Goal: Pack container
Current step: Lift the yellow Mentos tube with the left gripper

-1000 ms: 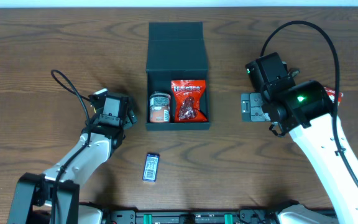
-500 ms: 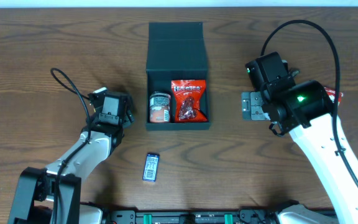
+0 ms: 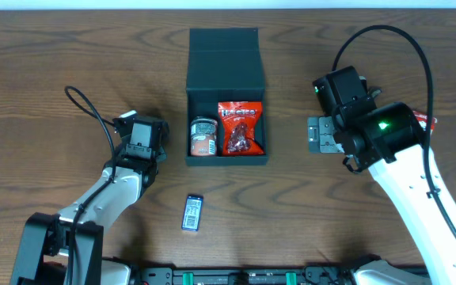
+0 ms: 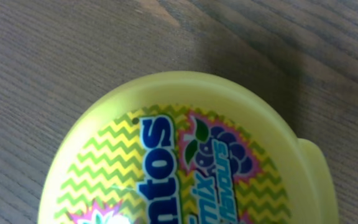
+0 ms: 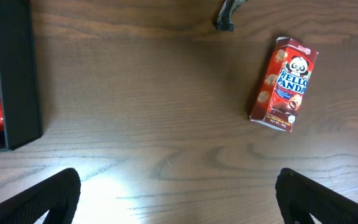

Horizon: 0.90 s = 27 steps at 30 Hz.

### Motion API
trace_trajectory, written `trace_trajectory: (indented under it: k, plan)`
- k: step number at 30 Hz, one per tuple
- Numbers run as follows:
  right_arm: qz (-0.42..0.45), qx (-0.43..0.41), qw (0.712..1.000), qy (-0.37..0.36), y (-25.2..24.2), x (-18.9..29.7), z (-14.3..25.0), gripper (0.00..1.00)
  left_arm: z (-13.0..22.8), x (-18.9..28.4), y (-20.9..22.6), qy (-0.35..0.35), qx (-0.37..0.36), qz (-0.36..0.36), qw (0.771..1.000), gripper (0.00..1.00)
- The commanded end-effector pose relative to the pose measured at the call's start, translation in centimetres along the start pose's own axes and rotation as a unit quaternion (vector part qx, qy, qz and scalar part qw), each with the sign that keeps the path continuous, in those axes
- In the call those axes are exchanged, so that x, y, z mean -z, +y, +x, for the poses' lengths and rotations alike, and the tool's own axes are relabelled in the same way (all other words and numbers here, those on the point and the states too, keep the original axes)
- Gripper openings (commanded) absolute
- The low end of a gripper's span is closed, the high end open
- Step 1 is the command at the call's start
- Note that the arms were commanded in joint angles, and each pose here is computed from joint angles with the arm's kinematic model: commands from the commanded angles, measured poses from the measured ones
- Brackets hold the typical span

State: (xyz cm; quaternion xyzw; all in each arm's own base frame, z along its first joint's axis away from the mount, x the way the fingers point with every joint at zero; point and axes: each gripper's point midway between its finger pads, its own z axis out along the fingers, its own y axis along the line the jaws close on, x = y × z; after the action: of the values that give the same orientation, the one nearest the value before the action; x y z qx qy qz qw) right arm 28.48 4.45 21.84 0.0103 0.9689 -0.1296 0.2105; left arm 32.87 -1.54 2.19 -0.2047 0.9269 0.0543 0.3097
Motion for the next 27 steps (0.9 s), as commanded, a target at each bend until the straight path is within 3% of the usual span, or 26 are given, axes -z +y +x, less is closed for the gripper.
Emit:
trace_trajectory:
  k: [1, 5, 7, 17, 23, 27]
  plan:
    - [0.011, -0.01, 1.0, -0.004, -0.5, 0.0, -0.1, 0.99, 0.1, -0.2, 0.6, -0.001, -0.001, -0.013, 1.0, 0.41]
    - [0.011, -0.01, 1.0, -0.004, -0.5, 0.0, -0.1, 0.99, 0.1, -0.2, 0.6, -0.001, -0.001, -0.013, 1.0, 0.26]
    - [0.011, -0.01, 1.0, -0.004, -0.5, 0.0, -0.1, 0.99, 0.1, -0.2, 0.6, 0.0, -0.001, -0.013, 1.0, 0.06]
    - [0.011, -0.01, 1.0, -0.004, -0.5, 0.0, -0.1, 0.99, -1.0, 1.5, -1.0, 0.004, 0.006, 0.034, 0.999, 0.06]
    - [0.01, -0.014, 1.0, -0.004, -0.5, 0.0, -0.1, 0.99, -4.6, 6.2, -1.8, -0.02, -0.01, 0.062, 0.998, 0.06]
    - [0.007, -0.014, 1.0, -0.003, -0.4, 0.0, -0.1, 0.99, -5.8, 10.3, -3.2, 0.016, -0.015, 0.106, 0.994, 0.06]
